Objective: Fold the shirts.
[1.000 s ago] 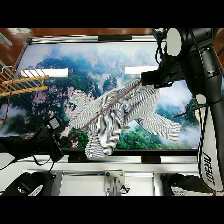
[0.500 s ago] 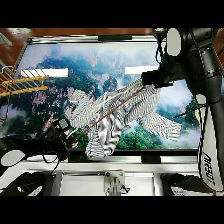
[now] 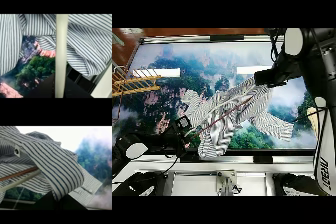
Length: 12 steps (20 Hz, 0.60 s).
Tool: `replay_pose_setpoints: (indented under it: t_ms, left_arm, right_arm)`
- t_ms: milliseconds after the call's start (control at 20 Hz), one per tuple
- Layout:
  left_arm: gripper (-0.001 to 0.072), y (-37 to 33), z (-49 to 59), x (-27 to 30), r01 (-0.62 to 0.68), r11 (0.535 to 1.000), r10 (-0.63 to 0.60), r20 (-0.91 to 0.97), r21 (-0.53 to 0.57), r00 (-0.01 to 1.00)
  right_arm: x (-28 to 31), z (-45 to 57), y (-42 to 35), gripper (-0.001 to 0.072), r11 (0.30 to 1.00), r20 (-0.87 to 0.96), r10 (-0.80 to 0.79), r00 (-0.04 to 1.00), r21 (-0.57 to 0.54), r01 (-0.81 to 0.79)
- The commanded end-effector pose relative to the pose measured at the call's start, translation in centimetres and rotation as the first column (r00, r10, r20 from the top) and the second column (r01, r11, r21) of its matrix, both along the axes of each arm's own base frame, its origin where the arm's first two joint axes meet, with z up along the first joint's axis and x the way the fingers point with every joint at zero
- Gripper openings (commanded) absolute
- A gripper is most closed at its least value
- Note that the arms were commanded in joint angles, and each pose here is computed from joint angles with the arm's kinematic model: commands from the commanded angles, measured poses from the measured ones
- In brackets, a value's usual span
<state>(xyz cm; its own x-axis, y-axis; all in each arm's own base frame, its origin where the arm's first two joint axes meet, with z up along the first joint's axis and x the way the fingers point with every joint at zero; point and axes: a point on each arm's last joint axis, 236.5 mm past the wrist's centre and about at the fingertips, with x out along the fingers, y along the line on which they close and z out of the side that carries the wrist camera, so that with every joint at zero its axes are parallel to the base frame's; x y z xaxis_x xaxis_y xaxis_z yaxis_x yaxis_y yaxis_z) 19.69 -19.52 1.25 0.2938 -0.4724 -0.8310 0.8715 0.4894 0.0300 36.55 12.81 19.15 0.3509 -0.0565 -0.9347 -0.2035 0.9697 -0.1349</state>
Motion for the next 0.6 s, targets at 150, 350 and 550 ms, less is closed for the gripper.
replay_pose_setpoints:
  t_ms: [150,350,550]
  left_arm:
    - [0.0058,-2.3,0.4,-1.0,0.076,0.994,-0.079,-0.036,-0.072,0.996]
    - [0.0058,-3.6,-0.4,-1.7,0.078,0.991,-0.091,-0.114,-0.112,0.989]
    - [0.0058,-4.8,0.0,-0.6,0.052,0.988,-0.070,-0.118,-0.148,0.991]
  right_arm:
    - [-2.2,1.6,3.5,0.0073,0.977,0.005,0.161,0.987,0.140,-0.161]
    - [-4.2,3.2,7.0,0.0073,0.921,0.028,0.272,0.962,0.282,-0.269]
    - [-8.1,4.6,11.2,0.0073,0.833,0.010,0.390,0.921,0.423,-0.357]
